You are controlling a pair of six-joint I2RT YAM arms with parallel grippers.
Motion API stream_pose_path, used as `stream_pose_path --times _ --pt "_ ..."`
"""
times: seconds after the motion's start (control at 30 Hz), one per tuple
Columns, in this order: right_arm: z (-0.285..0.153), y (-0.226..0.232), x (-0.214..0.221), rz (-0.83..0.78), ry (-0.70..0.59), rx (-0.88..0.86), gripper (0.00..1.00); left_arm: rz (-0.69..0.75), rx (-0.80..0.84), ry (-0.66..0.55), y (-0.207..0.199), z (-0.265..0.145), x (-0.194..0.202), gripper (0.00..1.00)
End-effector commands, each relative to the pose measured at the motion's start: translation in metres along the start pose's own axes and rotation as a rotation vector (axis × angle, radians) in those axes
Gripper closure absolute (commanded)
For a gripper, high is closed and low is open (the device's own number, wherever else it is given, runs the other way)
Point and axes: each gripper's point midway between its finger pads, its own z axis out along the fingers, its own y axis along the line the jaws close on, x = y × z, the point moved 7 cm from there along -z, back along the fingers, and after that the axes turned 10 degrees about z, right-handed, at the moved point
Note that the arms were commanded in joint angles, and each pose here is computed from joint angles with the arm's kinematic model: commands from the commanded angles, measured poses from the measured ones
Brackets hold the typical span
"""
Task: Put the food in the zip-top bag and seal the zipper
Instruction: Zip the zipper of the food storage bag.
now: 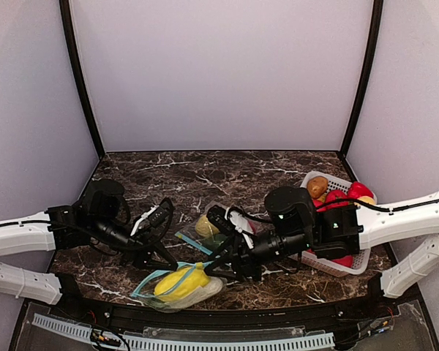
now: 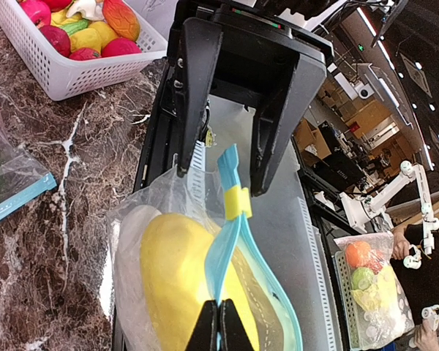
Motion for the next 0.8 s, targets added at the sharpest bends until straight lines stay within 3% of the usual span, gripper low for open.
stream_pose_path --times 0.0,0.2,0.27,0.33,0.4,0.47,0.6,0.77 --pt "0.001 0.007 -0.014 -0.032 -0.05 -0.016 0.68 0.018 0.028 -0.016 -0.005 -0.001 -0.001 0.99" --pt "0.001 0.009 -0.015 -0.038 -0.049 -0.028 1.0 0.021 0.034 -0.013 -0.006 -0.001 -0.002 0.99" --pt "0.0 0.009 -0.017 -0.042 -0.055 -0.03 1.0 0.032 0.026 -0.003 -0.005 -0.001 -0.003 0.99" --pt "-0.001 0.01 -0.017 -0.041 -0.051 -0.034 1.0 0.043 -0.013 0.036 -0.003 -0.002 -0.004 0.86" --pt "-0.001 0.01 -0.017 -0.038 -0.042 -0.04 1.0 0.063 -0.051 0.067 -0.002 -0.004 -0.008 0.46" --pt "0.001 0.01 -0.017 -0.033 -0.025 -0.042 1.0 0.103 -0.084 0.067 -0.003 -0.007 -0.016 0.28" --pt "0.004 0.006 -0.015 -0.012 0.012 -0.028 1.0 0.209 -0.137 0.036 -0.007 -0.012 -0.038 0.07" --pt "0.005 0.003 -0.017 0.014 0.016 -0.012 1.0 0.3 -0.148 0.023 -0.007 -0.008 -0.053 0.04"
